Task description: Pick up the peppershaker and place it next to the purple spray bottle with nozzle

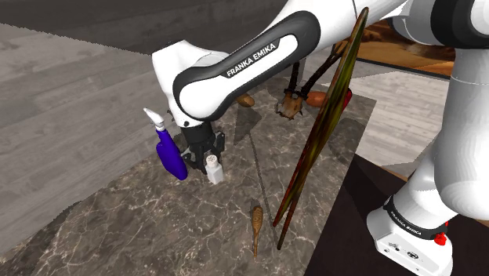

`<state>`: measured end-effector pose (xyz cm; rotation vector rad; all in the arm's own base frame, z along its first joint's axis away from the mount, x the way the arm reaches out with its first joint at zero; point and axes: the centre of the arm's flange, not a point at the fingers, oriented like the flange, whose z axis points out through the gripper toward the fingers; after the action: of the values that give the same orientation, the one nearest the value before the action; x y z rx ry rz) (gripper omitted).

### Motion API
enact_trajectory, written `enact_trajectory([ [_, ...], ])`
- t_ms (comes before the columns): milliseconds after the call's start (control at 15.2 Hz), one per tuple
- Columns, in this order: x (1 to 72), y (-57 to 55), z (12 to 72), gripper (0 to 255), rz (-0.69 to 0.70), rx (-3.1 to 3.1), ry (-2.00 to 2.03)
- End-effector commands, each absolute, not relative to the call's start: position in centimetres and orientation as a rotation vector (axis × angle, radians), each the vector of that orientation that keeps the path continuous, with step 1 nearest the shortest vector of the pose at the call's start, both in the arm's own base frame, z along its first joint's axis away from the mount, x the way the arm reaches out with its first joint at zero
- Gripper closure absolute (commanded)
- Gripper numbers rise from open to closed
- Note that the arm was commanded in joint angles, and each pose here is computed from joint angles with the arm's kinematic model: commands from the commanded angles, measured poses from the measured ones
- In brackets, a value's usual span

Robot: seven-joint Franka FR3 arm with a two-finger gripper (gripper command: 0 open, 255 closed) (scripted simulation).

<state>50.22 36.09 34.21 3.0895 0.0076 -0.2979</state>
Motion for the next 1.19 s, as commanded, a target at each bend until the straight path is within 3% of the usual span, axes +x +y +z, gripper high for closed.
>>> enact_trajectory([
  [0, 50.2, 36.1, 34.1, 255, -0.297, 3.090, 0.008],
  [264, 50.2, 36.1, 34.1, 255, -0.297, 3.090, 0.008],
  [330, 50.2, 36.1, 34.1, 0, -0.297, 3.090, 0.008],
  [660, 50.2, 36.1, 34.1, 0, -0.297, 3.090, 0.008],
  [924, 51.2, 36.3, 39.0, 0, -0.297, 3.090, 0.008],
  [1122, 51.1, 36.3, 39.0, 0, -0.297, 3.090, 0.008],
])
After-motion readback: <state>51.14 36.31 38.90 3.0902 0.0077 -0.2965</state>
